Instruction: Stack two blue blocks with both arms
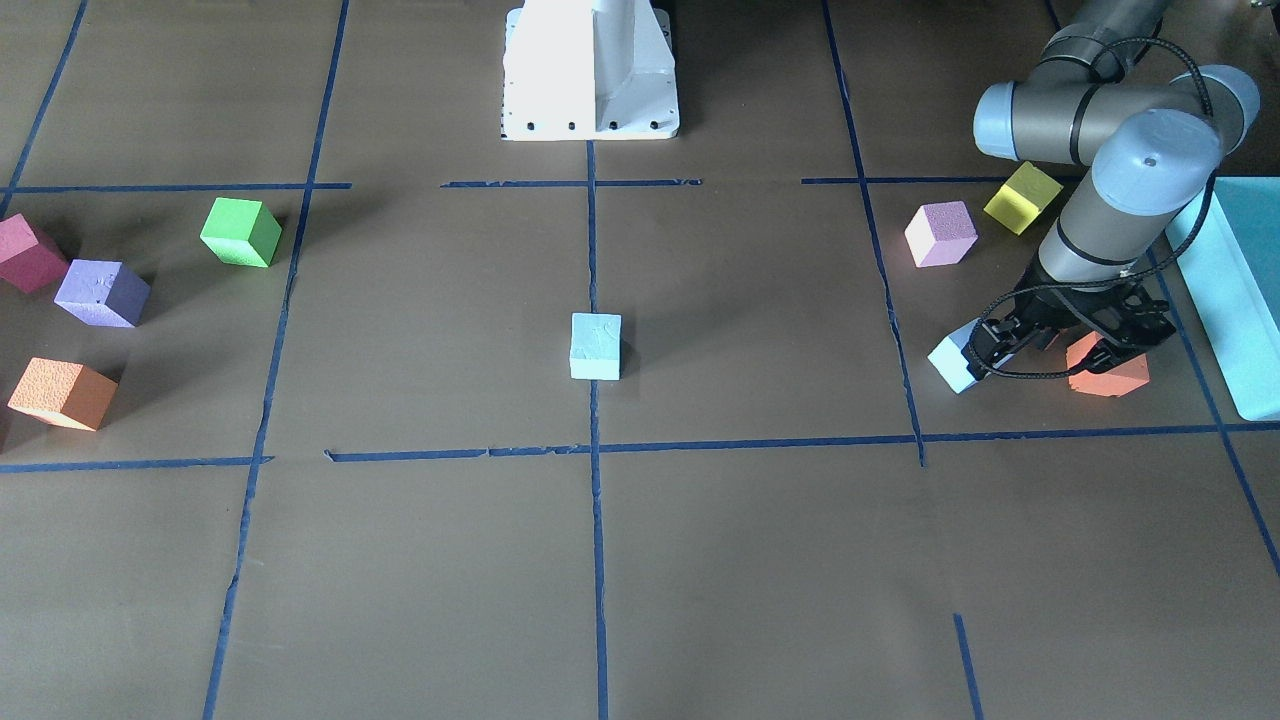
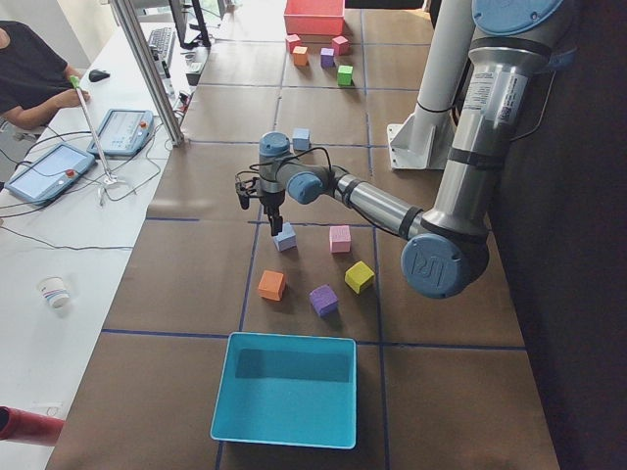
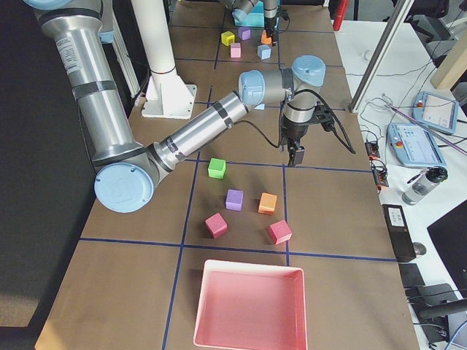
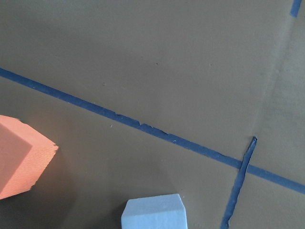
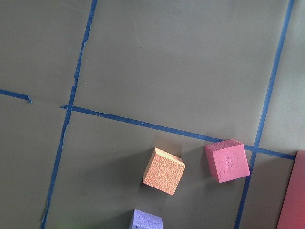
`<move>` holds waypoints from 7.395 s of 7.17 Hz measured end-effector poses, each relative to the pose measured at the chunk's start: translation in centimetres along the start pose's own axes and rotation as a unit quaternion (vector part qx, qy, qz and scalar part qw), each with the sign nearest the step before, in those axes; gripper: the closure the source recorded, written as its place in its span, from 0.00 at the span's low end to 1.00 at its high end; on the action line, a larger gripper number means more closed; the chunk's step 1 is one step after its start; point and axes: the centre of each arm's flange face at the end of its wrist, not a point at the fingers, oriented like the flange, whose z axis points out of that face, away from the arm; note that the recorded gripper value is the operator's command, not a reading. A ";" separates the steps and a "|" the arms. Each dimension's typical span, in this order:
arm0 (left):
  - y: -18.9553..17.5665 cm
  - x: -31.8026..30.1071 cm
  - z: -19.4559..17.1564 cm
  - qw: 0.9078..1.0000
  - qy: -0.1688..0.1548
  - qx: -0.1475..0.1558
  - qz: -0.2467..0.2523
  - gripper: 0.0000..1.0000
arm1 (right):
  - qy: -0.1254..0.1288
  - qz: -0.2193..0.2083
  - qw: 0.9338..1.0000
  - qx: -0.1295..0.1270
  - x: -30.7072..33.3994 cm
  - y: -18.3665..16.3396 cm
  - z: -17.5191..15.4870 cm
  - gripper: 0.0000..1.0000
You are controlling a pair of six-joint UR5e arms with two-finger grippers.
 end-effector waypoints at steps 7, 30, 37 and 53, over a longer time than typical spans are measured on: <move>3.1 0.5 4.1 0.999 -0.027 -0.023 -0.003 0.00 | 0.002 0.005 1.000 -0.002 0.4 0.2 0.2 0.00; 19.4 42.1 -10.0 0.974 0.012 -0.050 0.221 1.00 | -0.056 0.091 0.994 0.021 14.1 12.0 6.6 0.00; 20.8 42.8 -7.5 0.971 -0.001 -0.061 0.231 0.98 | -0.055 0.087 0.994 0.025 13.9 11.4 6.2 0.00; 16.9 34.8 -20.8 0.977 0.029 -0.061 0.202 0.00 | -0.055 0.092 0.994 0.011 15.3 12.7 8.0 0.00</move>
